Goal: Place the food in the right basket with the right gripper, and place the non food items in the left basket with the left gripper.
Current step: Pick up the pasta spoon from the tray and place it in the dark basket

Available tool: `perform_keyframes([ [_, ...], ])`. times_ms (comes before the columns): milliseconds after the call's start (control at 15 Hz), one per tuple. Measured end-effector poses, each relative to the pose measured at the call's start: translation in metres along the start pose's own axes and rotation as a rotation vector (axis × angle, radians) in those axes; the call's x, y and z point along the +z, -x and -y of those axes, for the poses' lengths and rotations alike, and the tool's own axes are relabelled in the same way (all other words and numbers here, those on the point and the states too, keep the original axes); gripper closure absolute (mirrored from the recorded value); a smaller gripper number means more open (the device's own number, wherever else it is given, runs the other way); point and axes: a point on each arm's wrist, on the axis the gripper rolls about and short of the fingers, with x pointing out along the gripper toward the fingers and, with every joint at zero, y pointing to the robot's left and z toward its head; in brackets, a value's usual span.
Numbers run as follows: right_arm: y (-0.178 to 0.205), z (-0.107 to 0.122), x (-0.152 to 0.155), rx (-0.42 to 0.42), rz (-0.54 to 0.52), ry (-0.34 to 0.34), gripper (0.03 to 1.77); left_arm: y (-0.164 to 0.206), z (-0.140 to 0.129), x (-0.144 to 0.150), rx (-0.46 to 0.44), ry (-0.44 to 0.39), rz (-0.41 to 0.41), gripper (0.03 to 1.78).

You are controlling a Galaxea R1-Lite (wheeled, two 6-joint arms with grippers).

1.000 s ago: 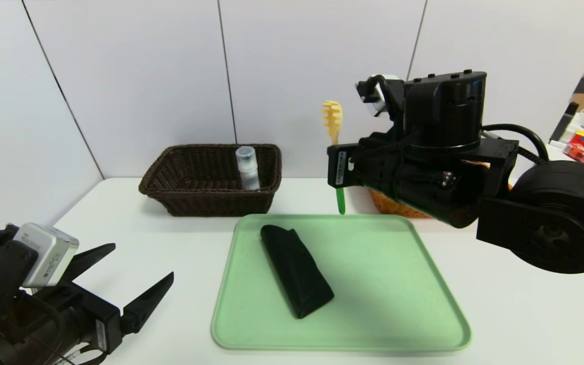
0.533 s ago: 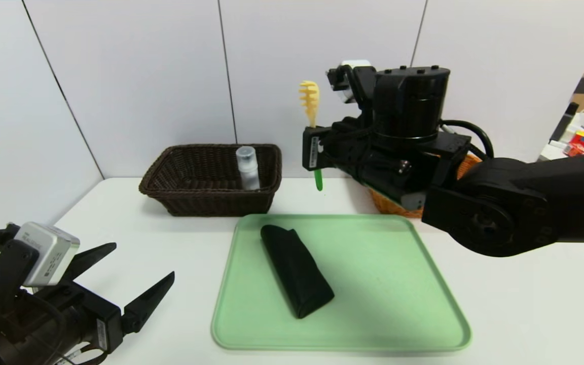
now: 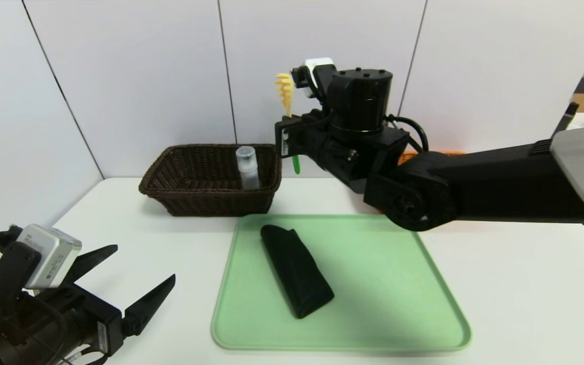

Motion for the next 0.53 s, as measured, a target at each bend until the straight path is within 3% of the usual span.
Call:
perform_keyframes([
  [533,-0.051,-0.023,-0.012,0.046,0.102,0.075,1.74,0.001,0.002,-0.001,-0.016,-0.003,-0.002,0.12],
])
